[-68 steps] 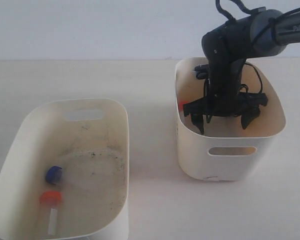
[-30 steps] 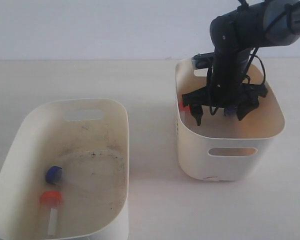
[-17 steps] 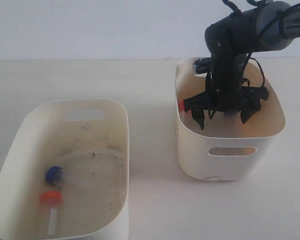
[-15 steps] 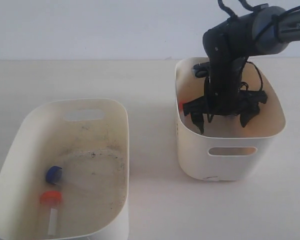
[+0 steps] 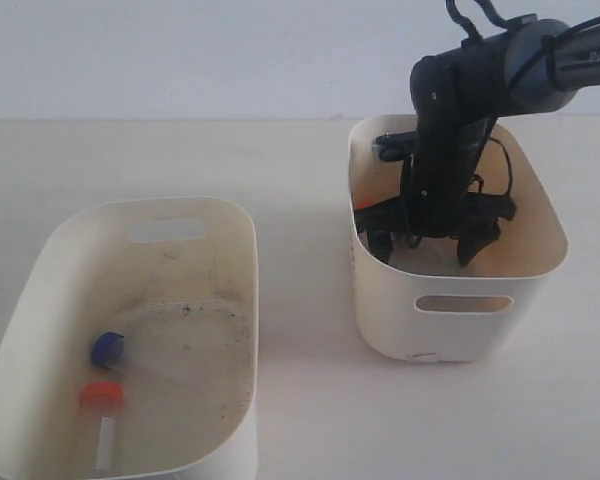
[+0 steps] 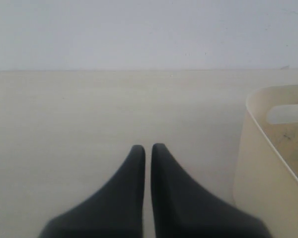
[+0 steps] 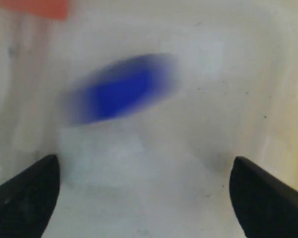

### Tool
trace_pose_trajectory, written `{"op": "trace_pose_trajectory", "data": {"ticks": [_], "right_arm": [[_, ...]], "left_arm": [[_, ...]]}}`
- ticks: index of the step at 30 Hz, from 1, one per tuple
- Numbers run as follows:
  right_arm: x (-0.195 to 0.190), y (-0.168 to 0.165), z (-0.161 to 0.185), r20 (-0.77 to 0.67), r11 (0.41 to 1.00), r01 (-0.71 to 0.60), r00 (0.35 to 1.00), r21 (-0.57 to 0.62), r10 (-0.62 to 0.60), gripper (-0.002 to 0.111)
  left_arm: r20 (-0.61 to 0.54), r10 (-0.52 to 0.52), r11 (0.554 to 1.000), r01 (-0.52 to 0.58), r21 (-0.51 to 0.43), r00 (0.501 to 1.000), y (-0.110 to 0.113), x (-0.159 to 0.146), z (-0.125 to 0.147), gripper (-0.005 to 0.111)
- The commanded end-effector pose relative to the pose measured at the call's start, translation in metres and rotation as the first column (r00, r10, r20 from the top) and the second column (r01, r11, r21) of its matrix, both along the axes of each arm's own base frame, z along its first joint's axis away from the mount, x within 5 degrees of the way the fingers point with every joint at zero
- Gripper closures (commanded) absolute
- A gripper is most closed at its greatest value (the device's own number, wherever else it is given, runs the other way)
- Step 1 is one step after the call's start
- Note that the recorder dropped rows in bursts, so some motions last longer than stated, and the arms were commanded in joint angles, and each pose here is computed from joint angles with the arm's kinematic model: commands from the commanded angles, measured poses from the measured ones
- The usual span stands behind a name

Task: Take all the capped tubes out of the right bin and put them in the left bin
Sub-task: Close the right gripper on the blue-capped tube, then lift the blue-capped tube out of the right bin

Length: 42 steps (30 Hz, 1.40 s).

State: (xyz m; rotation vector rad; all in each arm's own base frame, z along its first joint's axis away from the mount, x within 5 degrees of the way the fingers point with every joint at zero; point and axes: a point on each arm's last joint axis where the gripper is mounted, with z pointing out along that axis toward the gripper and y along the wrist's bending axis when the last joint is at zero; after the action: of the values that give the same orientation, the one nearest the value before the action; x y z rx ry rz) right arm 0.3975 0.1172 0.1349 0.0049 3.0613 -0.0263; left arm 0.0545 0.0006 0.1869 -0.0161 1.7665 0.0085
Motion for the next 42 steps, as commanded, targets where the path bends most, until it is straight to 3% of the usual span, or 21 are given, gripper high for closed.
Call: {"op": "trace_pose_trajectory", "data": {"ticks": [1, 7, 17, 20, 30, 34, 42], "right_arm": [[-0.001, 0.004, 0.005, 0.014, 0.996, 0.019, 1.000, 0.090, -0.020, 0.022], [0.000, 0.002, 0.026, 0.082, 0.997, -0.005, 0.997, 0.077, -0.001, 0.022], [-0.002, -0.003, 0.012, 0.020, 0.997, -0.079, 0.997, 0.009, 0.079, 0.024], [-0.003, -0.003, 0.000, -0.023, 0.996, -0.090, 0.996, -0.006, 0.090, 0.036], [-0.005, -0.004, -0.008, -0.067, 0.996, -0.089, 0.994, -0.015, 0.088, 0.106], [-0.005, -0.005, 0.004, -0.041, 0.996, -0.091, 0.995, -0.014, 0.091, 0.108], [-0.015, -0.010, 0.065, 0.071, 0.998, -0.066, 0.995, -0.014, 0.067, 0.108]], "left_arm": [[-0.001, 0.004, 1.000, -0.004, -0.007, 1.000, 0.000, 0.000, 0.001, 0.103], [-0.001, 0.004, 1.000, -0.004, -0.007, 1.000, 0.000, 0.000, 0.001, 0.103], [0.006, 0.004, 1.000, -0.004, -0.007, 1.000, 0.000, 0.000, 0.001, 0.103], [0.006, 0.004, 1.000, -0.004, -0.007, 1.000, 0.000, 0.000, 0.001, 0.103], [0.006, 0.004, 1.000, -0.004, -0.007, 1.000, 0.000, 0.000, 0.001, 0.103], [0.006, 0.004, 1.000, -0.004, -0.007, 1.000, 0.000, 0.000, 0.001, 0.103], [0.006, 0.004, 1.000, -0.004, -0.007, 1.000, 0.000, 0.000, 0.001, 0.103]]}}
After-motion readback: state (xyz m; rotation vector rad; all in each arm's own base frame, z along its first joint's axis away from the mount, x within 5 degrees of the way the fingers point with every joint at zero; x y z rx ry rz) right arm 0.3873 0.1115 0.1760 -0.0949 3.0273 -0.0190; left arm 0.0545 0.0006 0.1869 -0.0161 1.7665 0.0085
